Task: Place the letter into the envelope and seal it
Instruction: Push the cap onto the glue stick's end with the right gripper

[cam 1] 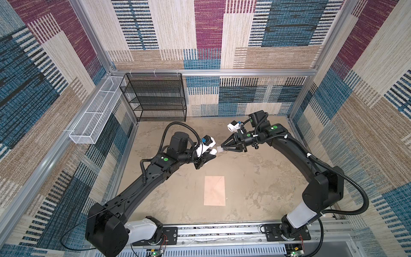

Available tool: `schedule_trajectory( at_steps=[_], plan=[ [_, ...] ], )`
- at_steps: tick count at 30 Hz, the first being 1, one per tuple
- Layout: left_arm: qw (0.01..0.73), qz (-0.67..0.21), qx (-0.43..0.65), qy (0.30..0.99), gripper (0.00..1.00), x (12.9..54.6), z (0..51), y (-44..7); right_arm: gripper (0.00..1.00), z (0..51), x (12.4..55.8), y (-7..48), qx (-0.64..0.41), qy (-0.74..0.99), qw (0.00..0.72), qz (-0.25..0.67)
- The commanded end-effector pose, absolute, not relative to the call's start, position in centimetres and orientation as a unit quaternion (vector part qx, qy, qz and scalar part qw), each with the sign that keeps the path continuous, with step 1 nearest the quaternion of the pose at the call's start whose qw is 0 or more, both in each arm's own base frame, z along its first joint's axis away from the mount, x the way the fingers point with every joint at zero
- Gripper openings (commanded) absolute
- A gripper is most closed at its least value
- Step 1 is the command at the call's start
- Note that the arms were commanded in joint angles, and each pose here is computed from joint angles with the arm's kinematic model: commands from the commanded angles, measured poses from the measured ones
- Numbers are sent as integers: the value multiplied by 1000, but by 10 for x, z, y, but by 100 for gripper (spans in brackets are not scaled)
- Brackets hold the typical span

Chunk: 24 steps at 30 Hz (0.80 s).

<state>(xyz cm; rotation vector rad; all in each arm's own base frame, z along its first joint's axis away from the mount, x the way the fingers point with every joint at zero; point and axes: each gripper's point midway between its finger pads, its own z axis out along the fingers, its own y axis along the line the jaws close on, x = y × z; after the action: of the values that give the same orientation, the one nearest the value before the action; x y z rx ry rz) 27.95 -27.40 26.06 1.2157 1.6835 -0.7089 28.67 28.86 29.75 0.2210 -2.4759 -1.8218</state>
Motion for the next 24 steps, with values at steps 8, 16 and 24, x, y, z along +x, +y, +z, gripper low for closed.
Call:
schedule_trajectory(
  at_steps=[8,16,24],
  plan=[
    [460,-296,502,670,0,277,263,-278,26,301,286,296,83,-799,32,-594],
    [462,-297,504,667,0,278,264,-280,26,299,286,299,86,-802,35,-590],
    [457,-301,506,667,0,277,262,-283,26,299,286,305,91,-805,38,-585]
  ],
)
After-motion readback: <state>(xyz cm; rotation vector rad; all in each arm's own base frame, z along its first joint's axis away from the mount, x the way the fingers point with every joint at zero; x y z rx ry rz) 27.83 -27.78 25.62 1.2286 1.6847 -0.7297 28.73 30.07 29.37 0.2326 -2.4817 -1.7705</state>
